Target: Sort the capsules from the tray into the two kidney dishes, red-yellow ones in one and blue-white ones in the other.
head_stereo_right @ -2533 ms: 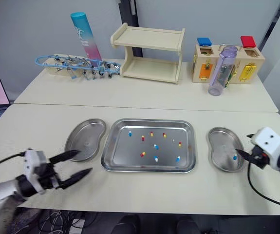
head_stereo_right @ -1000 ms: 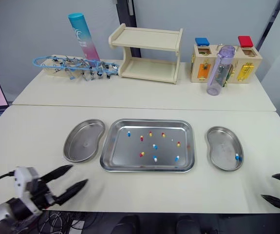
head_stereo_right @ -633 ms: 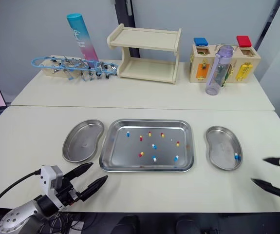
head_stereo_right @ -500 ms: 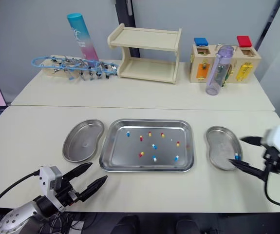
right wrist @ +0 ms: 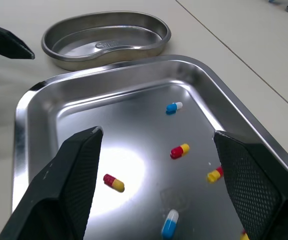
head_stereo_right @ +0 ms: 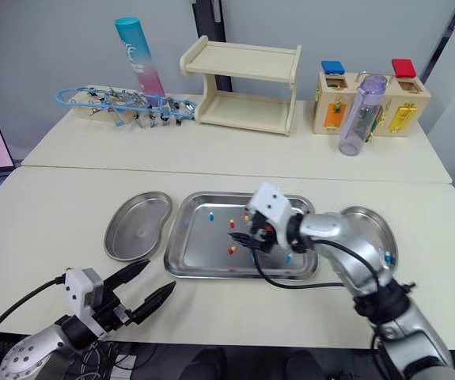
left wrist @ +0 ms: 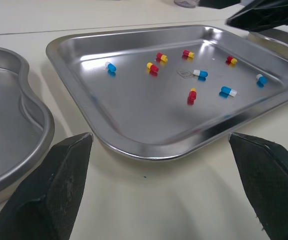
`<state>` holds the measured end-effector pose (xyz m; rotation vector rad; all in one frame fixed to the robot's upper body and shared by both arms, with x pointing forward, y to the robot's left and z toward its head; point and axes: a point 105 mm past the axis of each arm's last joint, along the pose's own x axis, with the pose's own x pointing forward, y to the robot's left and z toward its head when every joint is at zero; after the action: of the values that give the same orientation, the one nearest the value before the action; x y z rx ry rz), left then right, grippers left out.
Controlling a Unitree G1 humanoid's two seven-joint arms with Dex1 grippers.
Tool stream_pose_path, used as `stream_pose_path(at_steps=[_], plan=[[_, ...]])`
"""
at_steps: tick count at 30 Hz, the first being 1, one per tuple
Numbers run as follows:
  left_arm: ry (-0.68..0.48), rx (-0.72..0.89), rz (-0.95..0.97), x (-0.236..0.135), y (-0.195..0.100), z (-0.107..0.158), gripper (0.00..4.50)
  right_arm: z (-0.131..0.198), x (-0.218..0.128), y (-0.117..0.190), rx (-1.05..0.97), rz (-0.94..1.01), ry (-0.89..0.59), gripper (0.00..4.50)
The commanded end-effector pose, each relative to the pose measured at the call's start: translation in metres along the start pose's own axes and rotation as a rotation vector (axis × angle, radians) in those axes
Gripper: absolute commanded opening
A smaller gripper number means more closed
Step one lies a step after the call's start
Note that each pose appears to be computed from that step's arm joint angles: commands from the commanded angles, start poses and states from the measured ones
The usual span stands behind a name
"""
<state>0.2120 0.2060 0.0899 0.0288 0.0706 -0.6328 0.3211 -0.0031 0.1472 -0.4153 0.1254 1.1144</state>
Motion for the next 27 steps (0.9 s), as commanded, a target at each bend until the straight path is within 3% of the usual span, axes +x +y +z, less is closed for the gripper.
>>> stream_pose_path(at_steps=[1, 12, 25, 27], plan=[[-0.039, 0.043, -0.013, 0.003, -0.004, 0.012, 4.50, 0.007, 0.020, -0.005, -0.066, -0.038, 0.001, 3.91], [-0.042, 0.072, 0.028, -0.002, 0.010, 0.008, 4.50, 0.003, 0.081, -0.012, -0.008, -0.080, 0.048, 3.91], [-0.048, 0.071, 0.013, 0.008, 0.001, 0.012, 4.50, -0.007, 0.109, -0.007, 0.035, -0.066, 0.083, 3.91], [-0.048, 0.069, 0.012, 0.010, 0.000, 0.013, 4.50, -0.007, 0.111, -0.004, 0.031, -0.061, 0.084, 3.54]])
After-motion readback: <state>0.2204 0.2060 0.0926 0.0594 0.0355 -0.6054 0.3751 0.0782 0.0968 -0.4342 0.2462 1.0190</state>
